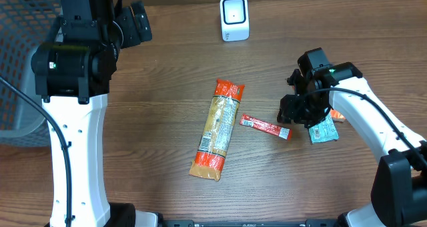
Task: Scan the item barcode
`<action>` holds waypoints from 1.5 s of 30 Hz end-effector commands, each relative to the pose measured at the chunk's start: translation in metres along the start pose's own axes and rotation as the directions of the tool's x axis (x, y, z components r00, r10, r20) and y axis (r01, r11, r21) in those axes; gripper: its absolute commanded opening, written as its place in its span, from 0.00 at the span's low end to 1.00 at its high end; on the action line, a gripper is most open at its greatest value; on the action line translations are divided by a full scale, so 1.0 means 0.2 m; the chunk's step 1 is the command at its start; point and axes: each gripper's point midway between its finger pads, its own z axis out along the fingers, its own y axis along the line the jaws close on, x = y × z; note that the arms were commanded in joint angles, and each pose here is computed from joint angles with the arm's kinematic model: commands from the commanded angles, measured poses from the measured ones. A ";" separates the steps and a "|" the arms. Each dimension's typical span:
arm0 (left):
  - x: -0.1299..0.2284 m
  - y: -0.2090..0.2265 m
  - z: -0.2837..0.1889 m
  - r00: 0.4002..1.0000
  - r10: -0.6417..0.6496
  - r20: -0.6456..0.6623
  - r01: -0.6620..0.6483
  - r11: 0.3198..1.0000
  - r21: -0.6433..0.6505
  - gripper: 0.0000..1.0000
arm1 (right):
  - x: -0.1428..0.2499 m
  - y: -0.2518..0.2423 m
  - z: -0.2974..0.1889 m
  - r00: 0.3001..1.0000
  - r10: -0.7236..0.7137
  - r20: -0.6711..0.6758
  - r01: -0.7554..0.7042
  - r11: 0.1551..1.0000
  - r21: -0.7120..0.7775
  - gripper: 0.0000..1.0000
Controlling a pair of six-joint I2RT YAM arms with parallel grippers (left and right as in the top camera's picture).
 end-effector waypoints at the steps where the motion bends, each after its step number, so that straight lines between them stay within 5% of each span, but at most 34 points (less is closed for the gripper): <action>1: -0.02 0.02 -0.02 1.000 0.012 0.014 -0.012 1.000 -0.010 1.00 | 0.03 -0.01 0.04 1.000 -0.027 -0.004 0.027 0.999 0.033 0.54; 20: -0.02 0.02 -0.02 1.000 0.012 0.014 -0.012 1.000 -0.010 1.00 | -0.02 -0.10 0.18 0.982 -0.159 0.103 0.118 0.939 0.324 0.49; 45: -0.02 0.02 -0.02 1.000 0.012 0.014 -0.012 1.000 -0.011 1.00 | 0.02 -0.10 0.36 0.967 -0.217 0.132 0.167 0.935 0.313 0.44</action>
